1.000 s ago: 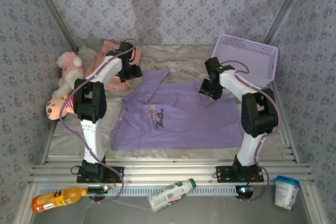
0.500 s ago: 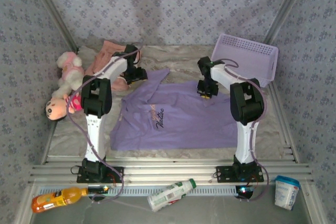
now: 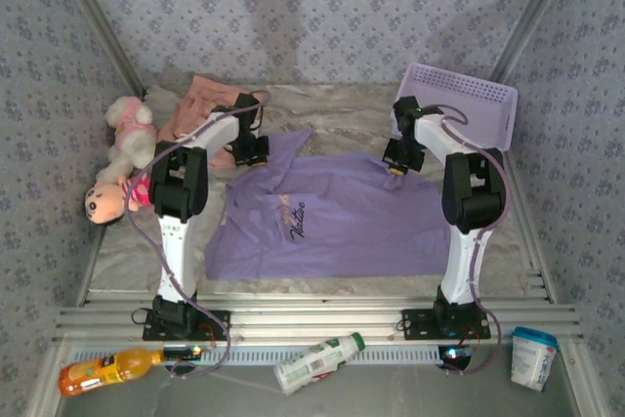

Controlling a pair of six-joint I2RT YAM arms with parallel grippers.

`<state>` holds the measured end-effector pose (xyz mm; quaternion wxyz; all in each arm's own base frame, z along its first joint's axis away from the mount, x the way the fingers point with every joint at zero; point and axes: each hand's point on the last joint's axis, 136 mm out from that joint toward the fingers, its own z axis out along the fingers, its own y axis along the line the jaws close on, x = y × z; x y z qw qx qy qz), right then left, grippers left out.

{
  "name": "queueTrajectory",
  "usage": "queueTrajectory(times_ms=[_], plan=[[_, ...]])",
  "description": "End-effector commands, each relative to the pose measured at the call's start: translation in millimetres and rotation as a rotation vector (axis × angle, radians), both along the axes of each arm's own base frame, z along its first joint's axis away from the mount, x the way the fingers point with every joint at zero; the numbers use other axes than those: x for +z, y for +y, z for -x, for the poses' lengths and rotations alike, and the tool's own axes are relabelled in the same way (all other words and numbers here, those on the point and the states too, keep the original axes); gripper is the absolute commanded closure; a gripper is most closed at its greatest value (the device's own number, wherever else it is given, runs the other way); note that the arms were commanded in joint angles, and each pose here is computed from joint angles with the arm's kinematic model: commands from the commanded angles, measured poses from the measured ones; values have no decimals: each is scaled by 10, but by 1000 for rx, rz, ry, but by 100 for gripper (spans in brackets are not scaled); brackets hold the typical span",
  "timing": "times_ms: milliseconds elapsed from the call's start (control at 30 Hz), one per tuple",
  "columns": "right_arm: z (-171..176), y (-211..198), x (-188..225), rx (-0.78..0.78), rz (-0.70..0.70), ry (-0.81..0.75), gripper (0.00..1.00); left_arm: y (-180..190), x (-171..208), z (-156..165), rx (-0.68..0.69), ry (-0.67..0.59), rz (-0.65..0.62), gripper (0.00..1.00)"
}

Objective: Fold and stack the mixed laundry pile

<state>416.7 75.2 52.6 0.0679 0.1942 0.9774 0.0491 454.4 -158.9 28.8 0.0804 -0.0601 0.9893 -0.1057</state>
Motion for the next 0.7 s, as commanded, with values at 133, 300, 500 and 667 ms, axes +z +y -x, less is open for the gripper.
queueTrajectory(times_ms=[133, 300, 500, 667], plan=[[16, -236, 105, -50, -9, -5, 100, 475, 322, 204, 189, 23, -38, 100], [8, -385, 98, -91, -8, -6, 100, 684, 350, 232, 236, 37, -60, 97], [-80, -485, 136, -120, -16, -32, 100, 810, 377, 216, 266, 33, -110, 99], [-120, -510, 163, -132, -32, -44, 100, 1179, 393, 366, 336, 60, -252, 100]])
